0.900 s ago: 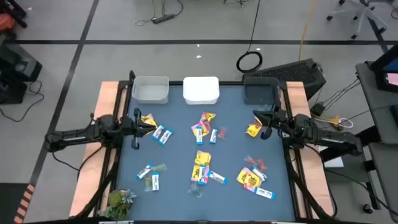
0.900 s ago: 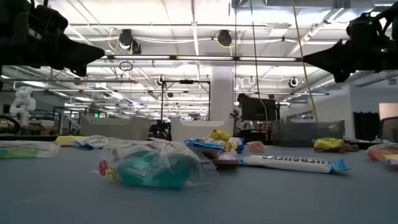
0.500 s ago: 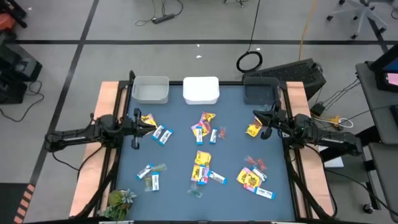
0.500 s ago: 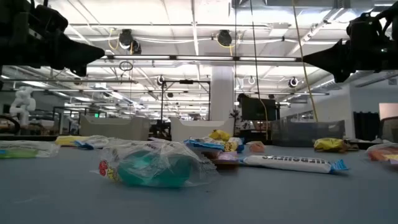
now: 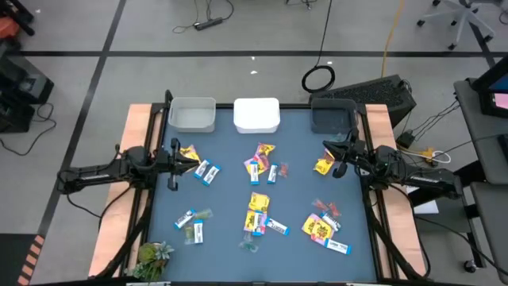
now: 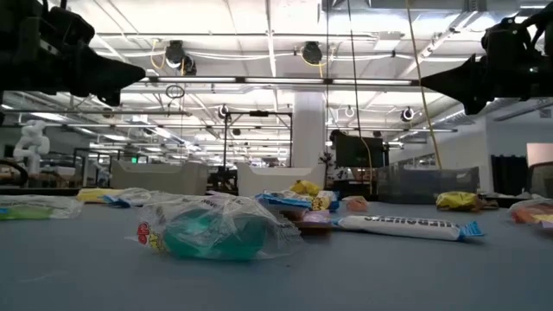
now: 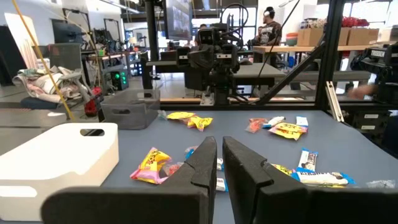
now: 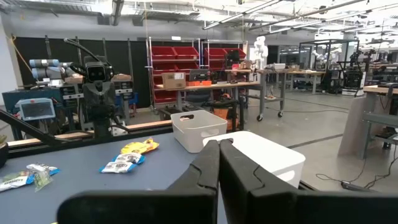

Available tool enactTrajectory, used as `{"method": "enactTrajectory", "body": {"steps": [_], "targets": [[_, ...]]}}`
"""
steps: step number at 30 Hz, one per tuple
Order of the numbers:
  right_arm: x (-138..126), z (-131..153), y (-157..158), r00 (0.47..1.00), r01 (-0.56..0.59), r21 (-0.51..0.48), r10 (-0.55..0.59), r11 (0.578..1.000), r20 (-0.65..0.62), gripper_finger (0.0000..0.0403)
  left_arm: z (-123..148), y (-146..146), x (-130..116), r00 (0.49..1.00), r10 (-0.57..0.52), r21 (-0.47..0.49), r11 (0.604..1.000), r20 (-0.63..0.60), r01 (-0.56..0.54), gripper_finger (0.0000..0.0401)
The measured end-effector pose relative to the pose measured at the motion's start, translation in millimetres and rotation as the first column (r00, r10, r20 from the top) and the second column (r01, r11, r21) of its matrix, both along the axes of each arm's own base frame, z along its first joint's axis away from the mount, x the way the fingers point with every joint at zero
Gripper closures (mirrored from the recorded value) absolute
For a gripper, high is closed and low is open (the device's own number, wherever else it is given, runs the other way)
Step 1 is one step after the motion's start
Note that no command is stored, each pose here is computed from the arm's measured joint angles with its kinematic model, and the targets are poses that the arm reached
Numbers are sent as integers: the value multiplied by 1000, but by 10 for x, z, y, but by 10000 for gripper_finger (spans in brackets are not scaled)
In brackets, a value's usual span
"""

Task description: Sort candy

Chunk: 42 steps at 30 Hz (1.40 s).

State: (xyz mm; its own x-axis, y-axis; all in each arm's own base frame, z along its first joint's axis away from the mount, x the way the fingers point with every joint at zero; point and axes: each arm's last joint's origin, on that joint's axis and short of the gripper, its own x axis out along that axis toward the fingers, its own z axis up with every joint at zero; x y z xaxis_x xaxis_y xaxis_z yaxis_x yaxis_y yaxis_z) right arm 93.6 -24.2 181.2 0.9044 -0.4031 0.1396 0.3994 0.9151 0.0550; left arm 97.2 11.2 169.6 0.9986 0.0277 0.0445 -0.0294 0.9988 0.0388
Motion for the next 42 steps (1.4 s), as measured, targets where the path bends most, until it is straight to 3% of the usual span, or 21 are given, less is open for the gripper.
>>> {"method": "enactTrajectory", "body": {"steps": [18, 25, 30, 36, 42], "targets": [[0, 0, 0, 1000, 0, 0, 0, 1000, 0, 403, 17, 4, -1, 1000, 14, 1, 1000, 17, -14, 364], [0, 0, 0, 1000, 0, 0, 0, 1000, 0, 403, 159, -3, -20, 986, -5, -34, 999, 166, 10, 364], [0, 0, 0, 1000, 0, 0, 0, 1000, 0, 403, 327, -13, -72, 940, -18, 4, 1000, 340, 18, 364], [0, 0, 0, 1000, 0, 0, 0, 1000, 0, 403, 431, -20, -122, 894, -22, 22, 1000, 447, 13, 364], [0, 0, 0, 1000, 0, 0, 0, 1000, 0, 403, 463, -13, -59, 961, -23, -76, 996, 277, 46, 367]]}}
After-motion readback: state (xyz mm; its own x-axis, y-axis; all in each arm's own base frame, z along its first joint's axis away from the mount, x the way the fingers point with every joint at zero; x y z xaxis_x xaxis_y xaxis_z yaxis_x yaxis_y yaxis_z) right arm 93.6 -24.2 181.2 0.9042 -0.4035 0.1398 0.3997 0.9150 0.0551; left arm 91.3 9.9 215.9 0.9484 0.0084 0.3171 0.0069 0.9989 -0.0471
